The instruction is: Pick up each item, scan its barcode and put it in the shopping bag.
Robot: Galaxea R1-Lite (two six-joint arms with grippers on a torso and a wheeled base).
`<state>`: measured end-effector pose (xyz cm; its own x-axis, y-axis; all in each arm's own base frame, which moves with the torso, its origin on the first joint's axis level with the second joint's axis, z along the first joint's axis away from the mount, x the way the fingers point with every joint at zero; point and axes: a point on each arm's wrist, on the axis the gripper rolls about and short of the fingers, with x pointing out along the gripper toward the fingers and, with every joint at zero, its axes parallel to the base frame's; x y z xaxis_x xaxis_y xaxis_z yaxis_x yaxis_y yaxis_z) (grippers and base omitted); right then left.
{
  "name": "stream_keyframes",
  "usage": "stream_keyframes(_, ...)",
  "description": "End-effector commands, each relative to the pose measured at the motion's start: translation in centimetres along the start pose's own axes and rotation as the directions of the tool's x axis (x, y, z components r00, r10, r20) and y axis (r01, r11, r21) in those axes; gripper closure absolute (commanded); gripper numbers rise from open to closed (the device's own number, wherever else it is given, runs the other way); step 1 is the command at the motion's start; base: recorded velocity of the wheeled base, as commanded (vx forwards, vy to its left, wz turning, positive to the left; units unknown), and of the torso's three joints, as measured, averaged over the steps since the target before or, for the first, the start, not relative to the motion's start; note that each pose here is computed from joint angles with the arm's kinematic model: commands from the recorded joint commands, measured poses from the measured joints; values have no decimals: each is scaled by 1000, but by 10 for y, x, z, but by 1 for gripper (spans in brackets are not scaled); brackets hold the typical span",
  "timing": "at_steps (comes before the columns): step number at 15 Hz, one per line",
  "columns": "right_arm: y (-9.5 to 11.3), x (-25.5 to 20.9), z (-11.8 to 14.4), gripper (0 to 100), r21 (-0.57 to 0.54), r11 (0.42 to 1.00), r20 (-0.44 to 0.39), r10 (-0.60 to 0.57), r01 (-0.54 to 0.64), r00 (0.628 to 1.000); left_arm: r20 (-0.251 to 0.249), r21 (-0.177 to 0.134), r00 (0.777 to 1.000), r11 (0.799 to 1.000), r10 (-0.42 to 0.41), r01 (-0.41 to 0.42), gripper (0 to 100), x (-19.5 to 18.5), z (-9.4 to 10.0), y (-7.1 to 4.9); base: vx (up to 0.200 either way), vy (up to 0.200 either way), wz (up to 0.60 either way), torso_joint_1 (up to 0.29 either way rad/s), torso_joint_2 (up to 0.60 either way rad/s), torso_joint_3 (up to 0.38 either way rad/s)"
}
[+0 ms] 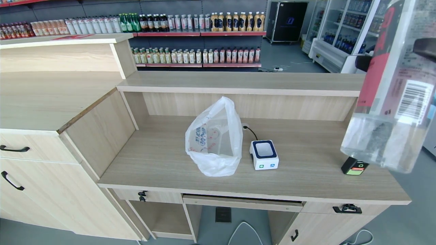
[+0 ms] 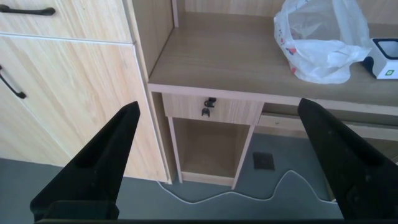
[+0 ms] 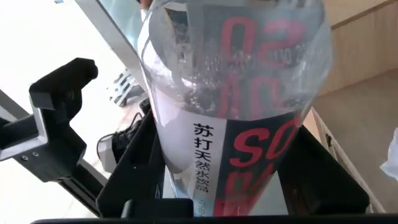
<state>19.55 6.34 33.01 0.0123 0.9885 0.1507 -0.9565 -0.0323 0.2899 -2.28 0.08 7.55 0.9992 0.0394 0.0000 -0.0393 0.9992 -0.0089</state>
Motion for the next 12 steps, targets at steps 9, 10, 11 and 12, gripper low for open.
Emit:
stream_keyframes(9, 41, 13, -18, 100, -33, 981, -75, 191, -194, 979, 0, 0, 1000, 1000, 1, -1, 0, 0, 0, 0, 0, 0, 0, 0, 0, 0)
stream_keyframes(10, 42, 13, -18, 100, -35, 980, -75, 191, -194, 979, 0, 0, 1000, 1000, 1, -1, 0, 0, 0, 0, 0, 0, 0, 0, 0, 0)
stream_keyframes(11, 43, 13, -17, 100, -36, 980, -75, 191, -195, 979, 0, 0, 1000, 1000, 1, -1, 0, 0, 0, 0, 0, 0, 0, 0, 0, 0)
stream_keyframes(12, 43, 13, -17, 100, -36, 980, -75, 193, -196, 978, 0, 0, 1000, 1000, 1, -1, 0, 0, 0, 0, 0, 0, 0, 0, 0, 0)
